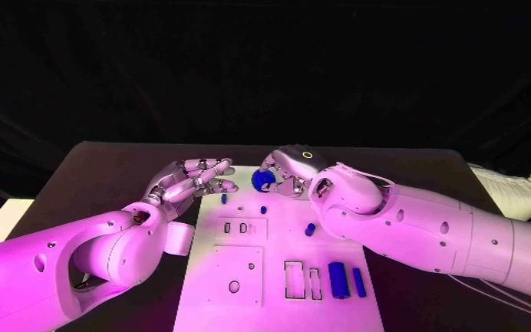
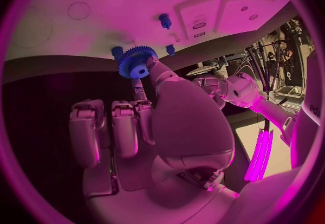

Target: Assemble the parts on the task board

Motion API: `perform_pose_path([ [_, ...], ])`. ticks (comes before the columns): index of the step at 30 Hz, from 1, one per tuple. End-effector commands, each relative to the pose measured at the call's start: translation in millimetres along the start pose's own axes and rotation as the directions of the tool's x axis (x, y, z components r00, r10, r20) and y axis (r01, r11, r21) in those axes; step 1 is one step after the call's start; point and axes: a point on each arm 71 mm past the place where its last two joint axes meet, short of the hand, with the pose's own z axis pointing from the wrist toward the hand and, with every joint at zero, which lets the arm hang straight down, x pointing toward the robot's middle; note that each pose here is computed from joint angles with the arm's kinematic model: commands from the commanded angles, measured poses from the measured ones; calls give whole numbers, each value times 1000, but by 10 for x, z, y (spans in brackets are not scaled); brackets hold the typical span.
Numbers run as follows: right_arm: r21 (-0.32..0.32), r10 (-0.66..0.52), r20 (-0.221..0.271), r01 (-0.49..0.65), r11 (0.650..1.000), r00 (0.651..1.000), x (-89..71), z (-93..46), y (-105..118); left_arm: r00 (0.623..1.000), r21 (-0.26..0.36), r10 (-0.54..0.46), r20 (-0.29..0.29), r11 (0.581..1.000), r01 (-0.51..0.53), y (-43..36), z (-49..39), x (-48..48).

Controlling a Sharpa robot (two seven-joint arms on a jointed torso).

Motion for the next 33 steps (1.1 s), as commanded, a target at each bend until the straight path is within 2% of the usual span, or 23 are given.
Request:
perform_pose_path([
  [1,-8,-25,-29,25,1000,999,79,21,21,1000,6,-12,-23,1000,12,-8,6,29],
  [6,-4,-23,-64,23,1000,998,217,57,41,1000,7,-12,-24,1000,12,-8,9,31],
  [11,1,-24,-75,25,1000,997,285,88,46,1000,7,-12,-23,1000,12,-7,11,31],
  [33,32,-37,-79,39,999,996,324,153,-1,1000,5,-12,-24,1000,12,6,36,35],
])
